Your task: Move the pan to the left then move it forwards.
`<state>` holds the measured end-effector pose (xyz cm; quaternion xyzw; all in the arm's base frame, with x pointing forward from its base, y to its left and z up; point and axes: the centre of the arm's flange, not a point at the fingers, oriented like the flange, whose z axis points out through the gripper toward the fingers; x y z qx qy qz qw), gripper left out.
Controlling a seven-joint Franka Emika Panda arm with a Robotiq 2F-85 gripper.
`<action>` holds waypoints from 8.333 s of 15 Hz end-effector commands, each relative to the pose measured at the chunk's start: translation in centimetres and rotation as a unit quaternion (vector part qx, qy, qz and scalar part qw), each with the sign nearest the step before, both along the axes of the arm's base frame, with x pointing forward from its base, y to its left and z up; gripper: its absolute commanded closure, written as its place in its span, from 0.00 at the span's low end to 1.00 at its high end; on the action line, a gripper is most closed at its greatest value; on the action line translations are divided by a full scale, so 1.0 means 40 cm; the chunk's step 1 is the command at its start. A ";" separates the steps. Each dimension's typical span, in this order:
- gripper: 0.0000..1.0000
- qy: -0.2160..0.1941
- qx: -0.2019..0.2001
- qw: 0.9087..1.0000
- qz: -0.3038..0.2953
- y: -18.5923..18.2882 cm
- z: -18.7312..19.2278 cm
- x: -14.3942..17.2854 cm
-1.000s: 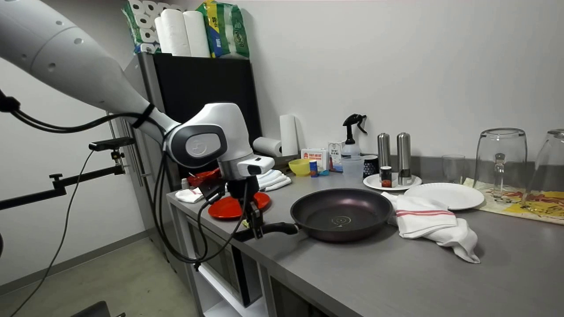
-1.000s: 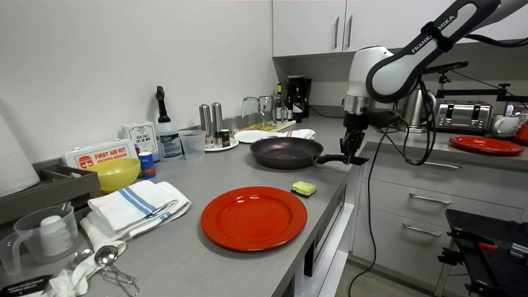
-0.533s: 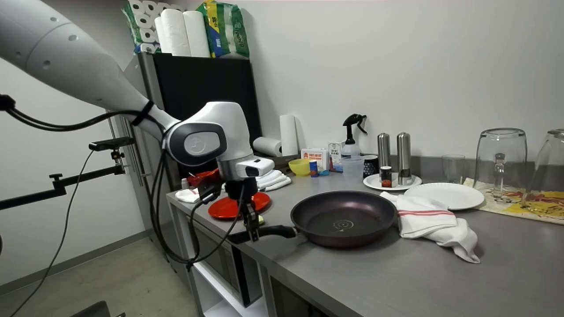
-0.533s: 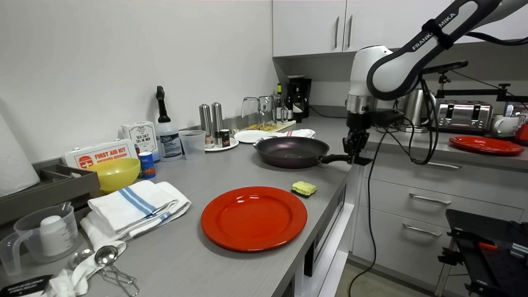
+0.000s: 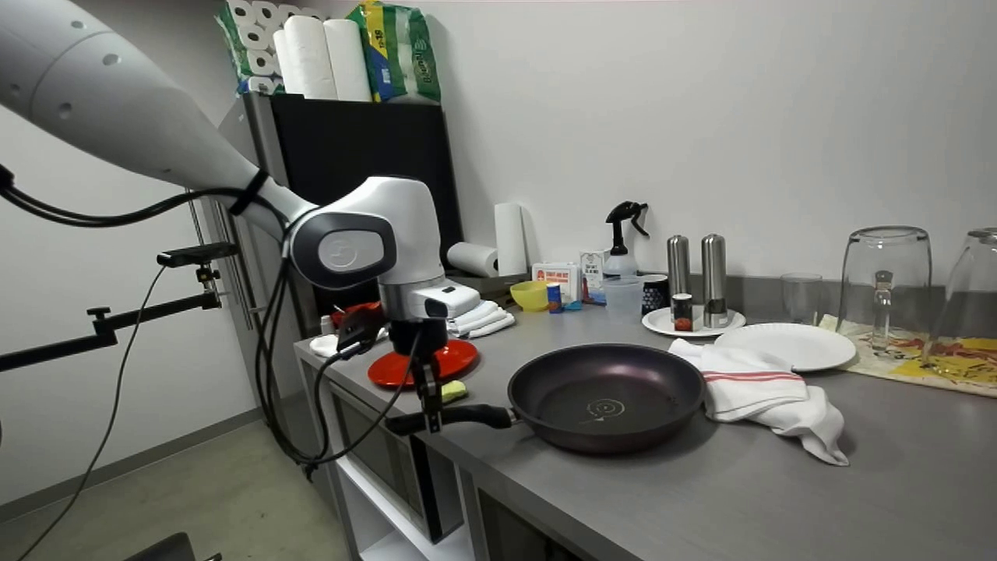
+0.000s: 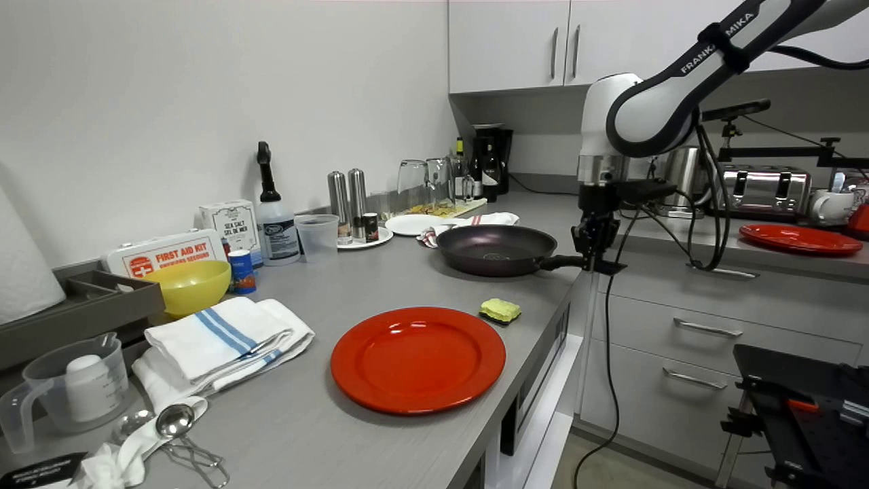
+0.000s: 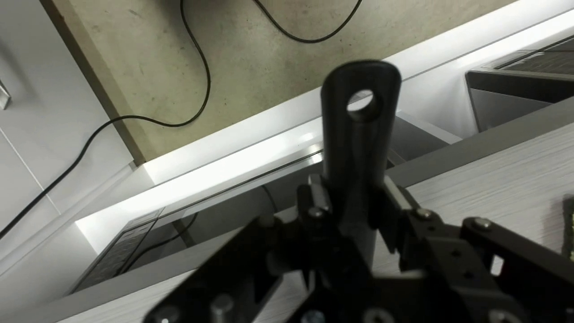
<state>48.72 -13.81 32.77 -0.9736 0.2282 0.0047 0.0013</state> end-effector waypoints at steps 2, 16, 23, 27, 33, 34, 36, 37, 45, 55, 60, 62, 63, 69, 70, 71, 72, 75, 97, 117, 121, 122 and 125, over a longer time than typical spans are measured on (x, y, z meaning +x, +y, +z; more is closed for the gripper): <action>0.93 0.006 0.013 1.000 0.021 0.012 0.038 -0.049; 0.92 0.050 0.016 0.994 0.097 -0.006 0.022 -0.139; 0.92 0.068 0.015 0.989 0.128 -0.001 0.015 -0.179; 0.92 0.077 0.010 0.986 0.149 0.000 0.014 -0.193; 0.91 0.079 -0.003 0.980 0.183 0.000 0.011 -0.196; 0.91 0.080 -0.005 0.979 0.188 -0.001 0.009 -0.193; 0.91 0.075 -0.009 0.978 0.194 -0.002 0.003 -0.187; 0.91 0.075 -0.010 0.978 0.195 -0.002 0.001 -0.185; 0.38 0.077 -0.013 0.977 0.197 0.000 0.002 -0.180; 0.00 0.019 0.008 0.976 0.215 0.072 0.118 -0.161; 0.00 -0.042 0.024 0.978 0.203 0.176 0.187 -0.155; 0.00 -0.058 0.029 0.982 0.175 0.209 0.185 -0.146; 0.00 -0.067 0.033 0.985 0.154 0.223 0.181 -0.140; 0.00 -0.100 0.024 0.993 0.058 0.317 0.117 -0.125; 0.00 -0.103 0.024 0.993 0.044 0.338 0.110 -0.123; 0.00 -0.105 0.024 0.994 0.032 0.358 0.103 -0.123; 0.00 -0.107 0.024 0.994 0.018 0.380 0.096 -0.119; 0.00 -0.116 0.023 0.993 -0.023 0.440 0.071 -0.100; 0.00 -0.169 -0.052 0.983 0.053 0.415 0.027 -0.044; 0.00 -0.182 -0.039 0.973 0.134 0.422 0.041 -0.057; 0.00 -0.177 -0.028 0.975 0.131 0.411 0.043 -0.051; 0.00 -0.176 -0.027 0.975 0.131 0.409 0.042 -0.049; 0.00 -0.175 -0.028 0.975 0.134 0.404 0.041 -0.046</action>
